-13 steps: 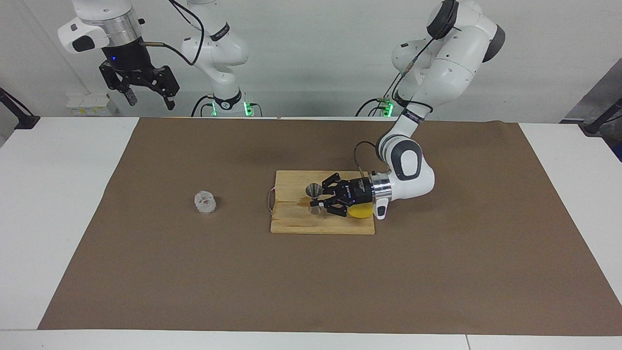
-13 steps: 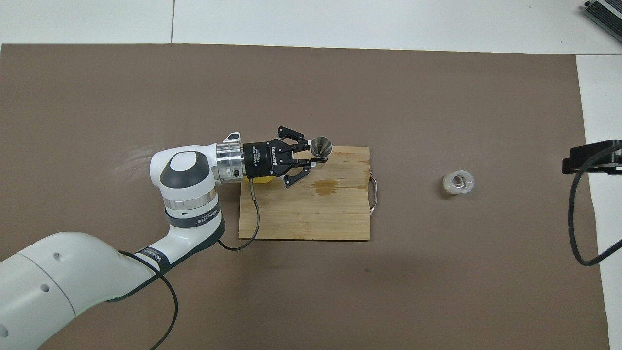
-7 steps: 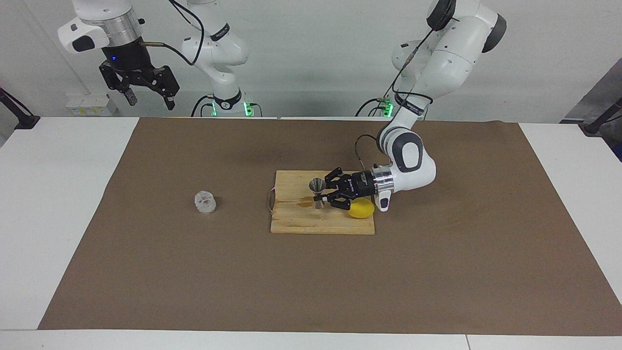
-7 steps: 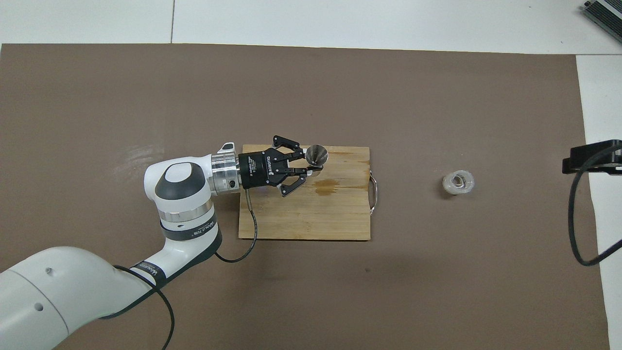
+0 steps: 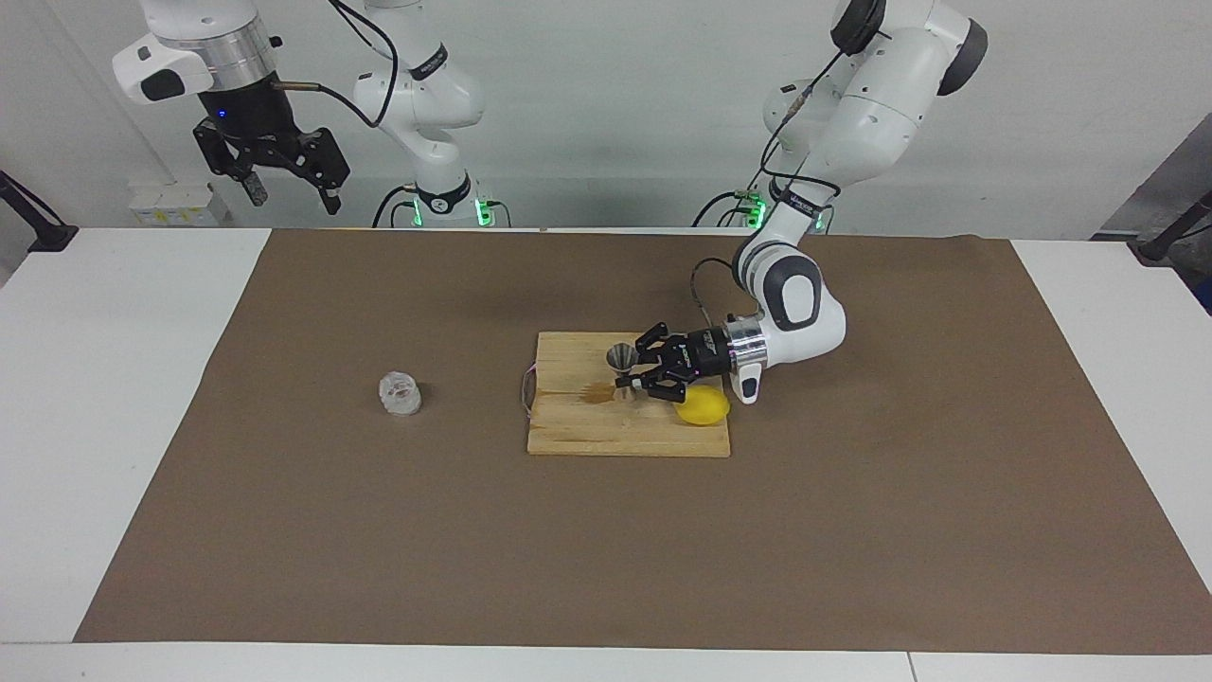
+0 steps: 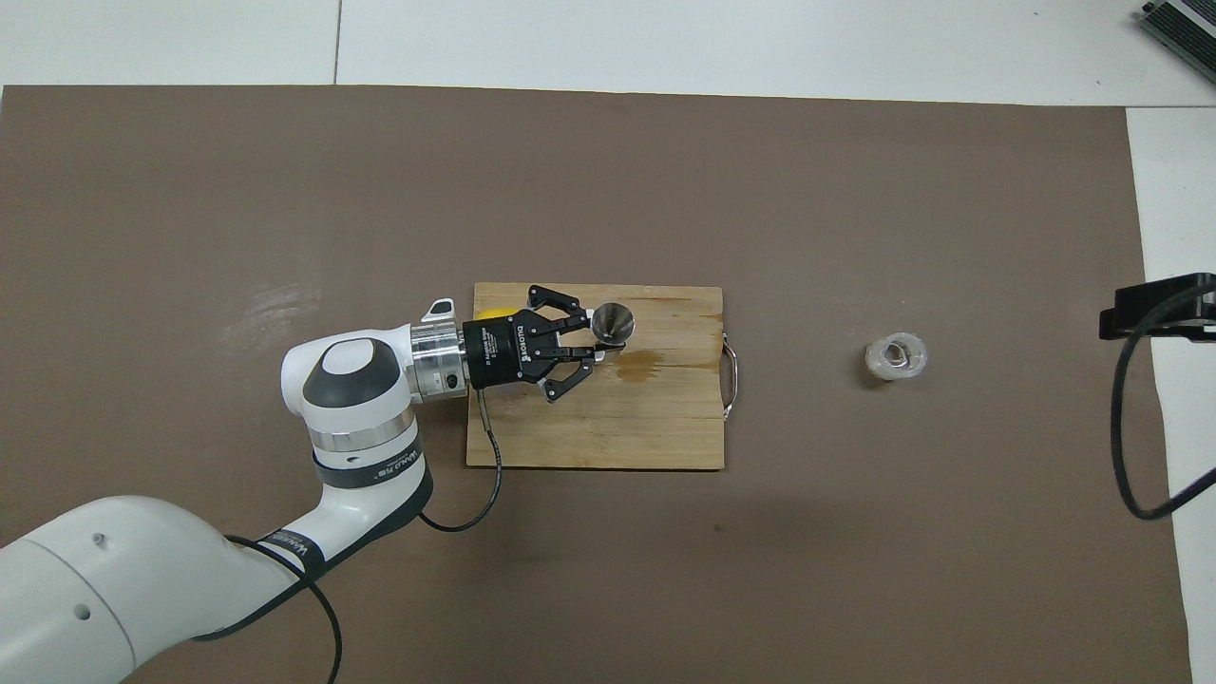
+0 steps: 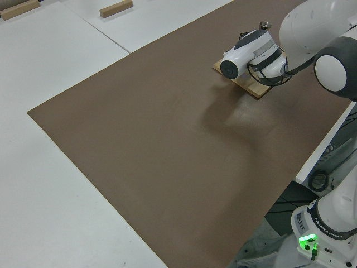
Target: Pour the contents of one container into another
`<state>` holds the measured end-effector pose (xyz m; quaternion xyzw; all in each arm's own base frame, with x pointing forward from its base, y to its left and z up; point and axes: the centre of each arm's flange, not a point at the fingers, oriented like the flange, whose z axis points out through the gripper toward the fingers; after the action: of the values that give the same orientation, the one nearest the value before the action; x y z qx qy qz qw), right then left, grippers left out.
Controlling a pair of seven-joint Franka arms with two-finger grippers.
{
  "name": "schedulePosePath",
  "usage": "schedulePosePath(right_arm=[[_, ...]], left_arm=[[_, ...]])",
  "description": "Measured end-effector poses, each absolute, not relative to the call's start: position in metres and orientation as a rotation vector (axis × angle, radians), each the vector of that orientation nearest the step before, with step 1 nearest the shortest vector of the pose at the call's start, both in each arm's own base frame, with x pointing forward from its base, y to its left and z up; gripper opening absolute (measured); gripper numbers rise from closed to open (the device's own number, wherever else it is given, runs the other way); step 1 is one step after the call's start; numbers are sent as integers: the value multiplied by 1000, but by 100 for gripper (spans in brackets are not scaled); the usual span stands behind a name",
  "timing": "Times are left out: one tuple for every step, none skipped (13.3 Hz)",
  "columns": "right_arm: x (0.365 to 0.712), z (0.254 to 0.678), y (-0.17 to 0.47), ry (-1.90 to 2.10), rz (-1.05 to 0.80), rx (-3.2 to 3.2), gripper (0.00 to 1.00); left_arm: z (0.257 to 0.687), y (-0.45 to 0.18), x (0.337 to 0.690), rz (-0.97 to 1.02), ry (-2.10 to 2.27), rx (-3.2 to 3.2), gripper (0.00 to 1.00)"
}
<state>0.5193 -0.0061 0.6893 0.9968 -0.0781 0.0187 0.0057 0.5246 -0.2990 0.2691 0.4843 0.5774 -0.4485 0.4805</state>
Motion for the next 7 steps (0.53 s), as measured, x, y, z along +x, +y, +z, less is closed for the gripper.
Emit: schedulePosePath(right_arm=[[519, 689, -6, -245, 59, 3120, 100], [519, 689, -6, -245, 59, 3120, 100], [519, 689, -6, -245, 59, 3120, 100], [519, 689, -6, -245, 59, 3120, 100], [519, 689, -6, -245, 59, 3120, 100], [519, 689, -6, -245, 59, 3120, 100], [519, 689, -6, -245, 59, 3120, 100]], left_arm=[[270, -298, 523, -1090, 1411, 1183, 29], [271, -296, 522, -1084, 1415, 1186, 29], [271, -294, 520, -1081, 1420, 1188, 29], [270, -292, 518, -1079, 1425, 1190, 29], [269, -289, 516, -1075, 1430, 1191, 29], [267, -288, 514, -1072, 1435, 1179, 29], [264, -287, 511, -1062, 1433, 1164, 29]])
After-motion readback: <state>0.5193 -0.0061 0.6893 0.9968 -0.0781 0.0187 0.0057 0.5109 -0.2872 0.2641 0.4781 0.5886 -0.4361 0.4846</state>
